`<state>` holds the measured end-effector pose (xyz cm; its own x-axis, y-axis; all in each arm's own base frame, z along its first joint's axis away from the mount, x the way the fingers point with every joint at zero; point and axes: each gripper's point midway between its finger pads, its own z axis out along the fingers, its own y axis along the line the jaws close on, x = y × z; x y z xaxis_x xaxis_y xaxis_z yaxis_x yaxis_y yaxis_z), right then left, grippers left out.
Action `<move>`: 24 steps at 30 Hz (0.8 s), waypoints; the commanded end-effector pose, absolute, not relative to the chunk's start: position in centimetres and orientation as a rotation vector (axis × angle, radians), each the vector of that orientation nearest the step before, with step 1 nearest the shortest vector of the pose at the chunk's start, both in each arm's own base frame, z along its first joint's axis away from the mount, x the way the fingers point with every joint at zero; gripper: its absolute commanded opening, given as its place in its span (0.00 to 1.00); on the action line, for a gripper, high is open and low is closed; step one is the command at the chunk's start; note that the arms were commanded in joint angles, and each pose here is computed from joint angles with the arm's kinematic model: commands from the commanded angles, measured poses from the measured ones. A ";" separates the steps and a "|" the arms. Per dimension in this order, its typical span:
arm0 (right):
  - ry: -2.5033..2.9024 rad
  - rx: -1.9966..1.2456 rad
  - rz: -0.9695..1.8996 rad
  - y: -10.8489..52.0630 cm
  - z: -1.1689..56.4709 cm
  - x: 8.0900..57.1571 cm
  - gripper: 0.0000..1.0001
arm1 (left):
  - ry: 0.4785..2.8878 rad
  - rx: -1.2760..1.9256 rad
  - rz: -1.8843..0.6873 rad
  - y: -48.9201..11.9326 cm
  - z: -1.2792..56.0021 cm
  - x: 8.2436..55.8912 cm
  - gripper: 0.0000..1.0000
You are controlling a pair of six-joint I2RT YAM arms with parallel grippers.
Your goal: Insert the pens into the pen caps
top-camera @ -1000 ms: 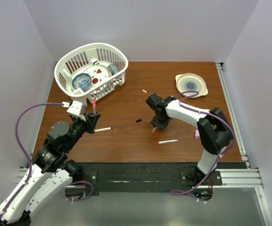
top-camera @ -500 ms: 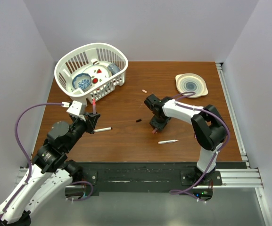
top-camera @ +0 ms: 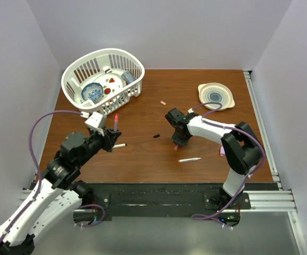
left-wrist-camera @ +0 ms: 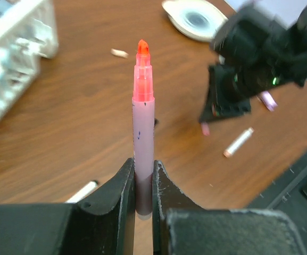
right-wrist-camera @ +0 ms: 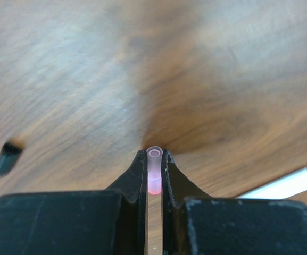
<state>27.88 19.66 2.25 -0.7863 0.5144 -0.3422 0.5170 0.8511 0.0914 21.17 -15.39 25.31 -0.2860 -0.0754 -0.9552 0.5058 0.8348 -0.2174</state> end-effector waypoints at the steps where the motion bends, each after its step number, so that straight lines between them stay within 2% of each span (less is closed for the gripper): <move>1: 2.446 0.337 0.372 22.9 10.5 31.8 0.00 | 1.817 0.456 -0.833 -20.0 24.4 20.1 0.00; 6: 2.179 0.108 0.713 25.6 20.7 31.6 0.00 | 1.836 0.556 -1.028 -23.3 23.9 19.2 0.00; 9: 2.019 0.000 0.950 27.8 25.8 30.2 0.00 | 1.803 0.531 -1.152 -24.5 24.9 18.7 0.00; 10: 2.003 -0.048 1.042 28.5 25.9 28.9 0.00 | 1.793 0.539 -1.191 -24.9 25.1 18.4 0.00; 12: 1.815 -0.064 1.194 29.1 30.4 28.0 0.00 | 1.765 0.517 -1.253 -25.5 25.8 18.3 0.00; 24: 1.508 -0.113 1.472 30.0 35.7 24.8 0.00 | 1.717 0.421 -1.446 -26.5 26.4 17.6 0.00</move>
